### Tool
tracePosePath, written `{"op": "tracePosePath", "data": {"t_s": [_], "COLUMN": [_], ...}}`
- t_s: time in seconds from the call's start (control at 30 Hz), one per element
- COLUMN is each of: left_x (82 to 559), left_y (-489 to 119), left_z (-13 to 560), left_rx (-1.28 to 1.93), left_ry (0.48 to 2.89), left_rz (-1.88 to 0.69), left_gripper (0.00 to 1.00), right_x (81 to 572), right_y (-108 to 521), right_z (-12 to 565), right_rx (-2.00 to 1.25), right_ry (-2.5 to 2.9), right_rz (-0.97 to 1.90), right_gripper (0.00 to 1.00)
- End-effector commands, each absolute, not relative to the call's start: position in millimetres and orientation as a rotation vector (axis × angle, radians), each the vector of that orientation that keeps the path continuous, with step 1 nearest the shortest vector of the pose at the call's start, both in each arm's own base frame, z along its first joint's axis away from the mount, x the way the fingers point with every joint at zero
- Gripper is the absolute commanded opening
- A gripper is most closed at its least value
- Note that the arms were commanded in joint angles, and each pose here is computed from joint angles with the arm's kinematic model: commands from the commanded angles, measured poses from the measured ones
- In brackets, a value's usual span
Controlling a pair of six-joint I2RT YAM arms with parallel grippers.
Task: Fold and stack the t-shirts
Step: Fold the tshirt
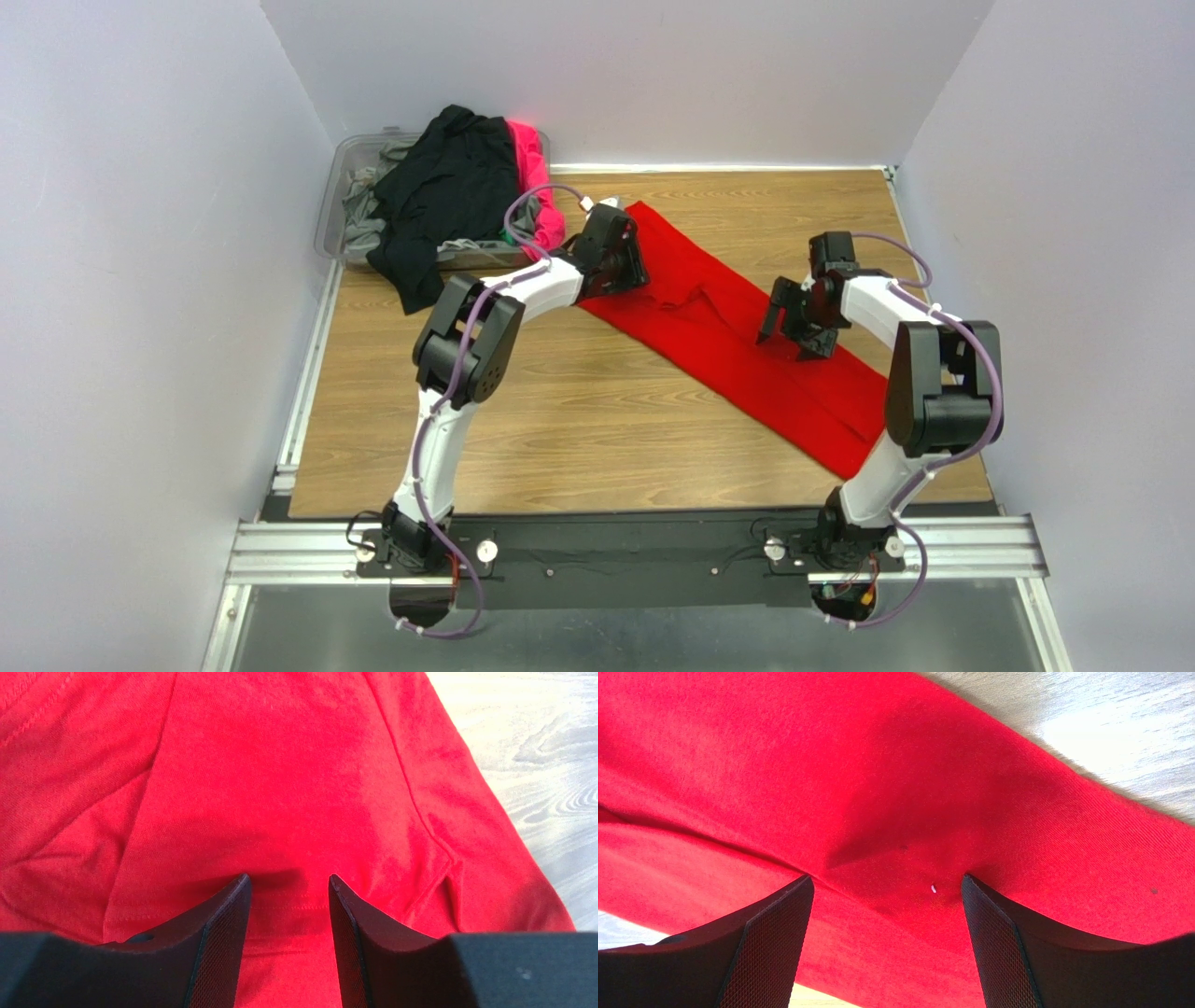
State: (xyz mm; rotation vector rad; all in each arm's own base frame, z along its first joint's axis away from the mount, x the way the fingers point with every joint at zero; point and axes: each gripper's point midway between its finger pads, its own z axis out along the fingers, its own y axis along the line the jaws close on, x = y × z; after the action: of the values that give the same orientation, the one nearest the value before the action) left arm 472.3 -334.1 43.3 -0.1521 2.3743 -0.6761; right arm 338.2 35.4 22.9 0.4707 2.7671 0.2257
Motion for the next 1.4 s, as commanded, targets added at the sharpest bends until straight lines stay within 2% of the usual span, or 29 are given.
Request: {"op": "tracePosePath", "data": {"t_s": [0.0, 0.23, 0.27, 0.53, 0.9, 1.07, 1.37], "left_x": [477, 504, 516, 507, 511, 516, 521], "left_y": [-333, -323, -328, -329, -331, -332, -334], "left_z": [13, 3, 14, 0, 2, 13, 72], "left_rx": [-0.070, 0.024, 0.045, 0.229, 0.231, 0.212, 0.179], "left_ry": [2.418, 2.419, 2.387, 2.434, 2.442, 2.420, 2.319], "left_rz": [-0.645, -0.636, -0.653, -0.648, -0.645, -0.642, -0.646], "left_gripper": [0.53, 0.53, 0.53, 0.53, 0.53, 0.53, 0.53], "right_x": [314, 289, 285, 267, 243, 237, 238], "right_y": [43, 61, 62, 77, 106, 110, 91], "right_z": [-6, -11, -12, -13, -17, -11, 16], "right_rx": [0.520, 0.611, 0.627, 0.636, 0.536, 0.527, 0.522], "right_ry": [2.886, 2.949, 2.956, 3.009, 3.081, 3.070, 3.004], "right_rz": [0.283, 0.412, 0.425, 0.497, 0.496, 0.454, 0.279], "right_gripper": [0.84, 0.84, 0.84, 0.84, 0.84, 0.84, 0.84]}}
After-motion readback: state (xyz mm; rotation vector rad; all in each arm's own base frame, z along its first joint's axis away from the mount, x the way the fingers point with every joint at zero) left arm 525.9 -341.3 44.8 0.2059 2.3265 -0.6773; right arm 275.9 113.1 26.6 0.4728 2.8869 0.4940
